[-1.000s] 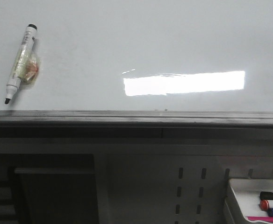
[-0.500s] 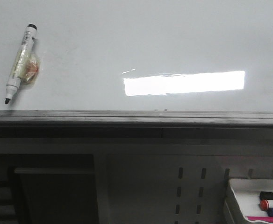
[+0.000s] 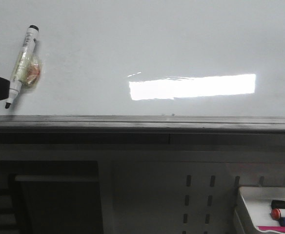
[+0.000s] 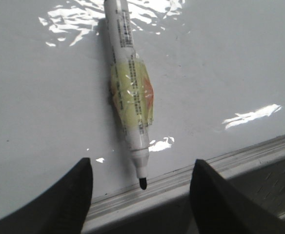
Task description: Write number 4 on whiteboard
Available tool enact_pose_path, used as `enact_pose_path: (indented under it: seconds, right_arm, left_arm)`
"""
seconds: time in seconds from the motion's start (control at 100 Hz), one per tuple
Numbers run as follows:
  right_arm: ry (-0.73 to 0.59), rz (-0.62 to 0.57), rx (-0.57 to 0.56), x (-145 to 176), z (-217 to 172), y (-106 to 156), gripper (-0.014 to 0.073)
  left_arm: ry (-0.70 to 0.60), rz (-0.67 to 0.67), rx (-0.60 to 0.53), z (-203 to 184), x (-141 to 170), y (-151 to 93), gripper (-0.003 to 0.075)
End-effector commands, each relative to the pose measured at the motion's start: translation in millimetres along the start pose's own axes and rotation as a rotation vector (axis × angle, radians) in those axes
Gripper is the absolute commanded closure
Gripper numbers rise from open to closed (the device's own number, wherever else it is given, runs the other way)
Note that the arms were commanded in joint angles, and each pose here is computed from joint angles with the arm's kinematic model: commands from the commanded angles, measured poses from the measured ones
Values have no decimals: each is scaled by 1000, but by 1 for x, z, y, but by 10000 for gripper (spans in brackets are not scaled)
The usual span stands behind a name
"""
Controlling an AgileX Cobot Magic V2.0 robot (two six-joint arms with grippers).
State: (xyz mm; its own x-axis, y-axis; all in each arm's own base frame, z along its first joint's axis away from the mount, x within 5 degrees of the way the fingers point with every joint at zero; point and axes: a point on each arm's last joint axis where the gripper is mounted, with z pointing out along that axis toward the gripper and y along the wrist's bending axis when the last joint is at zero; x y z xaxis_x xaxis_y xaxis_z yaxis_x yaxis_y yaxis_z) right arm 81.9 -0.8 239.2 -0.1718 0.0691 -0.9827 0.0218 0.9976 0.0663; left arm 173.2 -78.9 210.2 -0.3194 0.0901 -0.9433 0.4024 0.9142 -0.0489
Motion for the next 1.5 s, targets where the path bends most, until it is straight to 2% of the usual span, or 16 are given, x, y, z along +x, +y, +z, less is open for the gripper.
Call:
enact_pose_path:
  seconds: [0.0, 0.42, 0.49, 0.65, 0.81, 0.92, 1.04, 1.28, 1.33, 1.38, 1.49]
  right_arm:
    - [-104, -4, 0, -19, 0, 1, 659]
    - [-145, -4, -2, -23, -1, 1, 659]
    - [-126, -4, -1, -21, -1, 1, 659]
    - [-100, -4, 0, -19, 0, 1, 659]
    - [-49, -6, -18, -25, -3, 3, 659]
    - [48, -23, -65, -28, -2, 8, 659]
    - [104, -49, -166, -38, 3, 19, 659]
    - [136, -123, -471, -65, 21, 66, 652]
    - [144, -142, -534, -69, 24, 78, 614]
    - [153, -168, -594, -71, 27, 91, 540]
    - [175, -210, -695, -76, 30, 117, 307]
  left_arm:
    - [-110, -25, 11, 11, -21, -3, 310]
    - [-71, -51, -8, 39, -20, -1, 326]
    - [-70, -68, -18, 41, -19, 0, 390]
    - [-68, -67, -18, 41, -18, 0, 739]
    - [-69, -39, -7, 41, -19, -1, 741]
    - [-91, 91, 66, 37, -23, -8, 741]
    - [-139, 259, 157, 26, -30, -18, 741]
    - [-246, 604, 354, 2, -39, -47, 740]
    - [-257, 682, 399, -1, -37, -52, 740]
    - [-270, 725, 430, -3, -37, -56, 740]
    - [-311, 739, 470, -6, -38, -62, 740]
